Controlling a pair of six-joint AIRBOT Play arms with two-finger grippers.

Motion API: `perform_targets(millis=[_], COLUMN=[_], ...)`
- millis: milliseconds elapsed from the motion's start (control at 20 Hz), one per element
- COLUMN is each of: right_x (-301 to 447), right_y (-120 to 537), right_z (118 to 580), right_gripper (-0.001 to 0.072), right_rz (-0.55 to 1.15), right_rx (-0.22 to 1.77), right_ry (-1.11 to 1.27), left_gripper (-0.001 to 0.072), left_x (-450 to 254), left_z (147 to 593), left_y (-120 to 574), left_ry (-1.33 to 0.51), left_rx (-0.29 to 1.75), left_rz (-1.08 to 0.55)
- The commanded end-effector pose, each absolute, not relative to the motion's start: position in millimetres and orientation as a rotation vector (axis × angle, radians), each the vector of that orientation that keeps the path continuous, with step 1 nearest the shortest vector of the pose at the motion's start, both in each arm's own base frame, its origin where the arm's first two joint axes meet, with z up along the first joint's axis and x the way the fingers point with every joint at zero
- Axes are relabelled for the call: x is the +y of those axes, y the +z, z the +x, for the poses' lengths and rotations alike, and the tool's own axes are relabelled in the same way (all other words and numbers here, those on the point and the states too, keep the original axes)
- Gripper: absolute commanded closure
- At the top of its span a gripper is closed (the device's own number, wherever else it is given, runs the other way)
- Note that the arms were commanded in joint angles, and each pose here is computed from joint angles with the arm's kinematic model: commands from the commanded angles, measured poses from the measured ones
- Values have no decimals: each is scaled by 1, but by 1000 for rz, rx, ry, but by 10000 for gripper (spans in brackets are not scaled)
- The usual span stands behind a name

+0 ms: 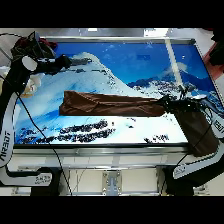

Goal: Fold the shirts.

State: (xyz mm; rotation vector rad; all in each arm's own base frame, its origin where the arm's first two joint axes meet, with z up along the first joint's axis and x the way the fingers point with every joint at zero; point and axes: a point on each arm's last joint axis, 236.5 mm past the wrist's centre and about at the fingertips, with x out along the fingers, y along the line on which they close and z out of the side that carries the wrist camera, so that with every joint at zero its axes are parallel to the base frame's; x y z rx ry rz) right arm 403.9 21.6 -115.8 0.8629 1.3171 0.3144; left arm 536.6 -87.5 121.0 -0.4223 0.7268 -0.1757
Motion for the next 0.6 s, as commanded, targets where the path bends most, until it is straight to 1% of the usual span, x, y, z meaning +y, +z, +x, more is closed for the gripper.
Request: perform_targets(millis=[0, 50, 150, 250, 450, 550], right_x=[46, 44, 40, 41, 49, 66], right_y=[-99, -88, -59, -16, 61, 84], right_z=[420, 426, 436, 442, 443, 434], right_gripper=[662, 675, 675, 676, 677, 676], right_rz=[899, 896, 862, 819, 663, 589], right_rx=[1260, 1232, 1188, 1133, 1066, 1082], right_ry=[396, 402, 411, 436, 442, 475], left_gripper=[585, 691, 691, 691, 691, 692], left_x=[-98, -104, -130, -175, -285, -331], left_z=[531, 528, 519, 508, 464, 438], left_y=[113, 104, 82, 56, -33, -70], left_ry=[-197, -209, -250, -334, -494, -552], left_rx=[771, 802, 878, 943, 1124, 1194], left_rz=[-437, -429, -406, -335, -214, -221])
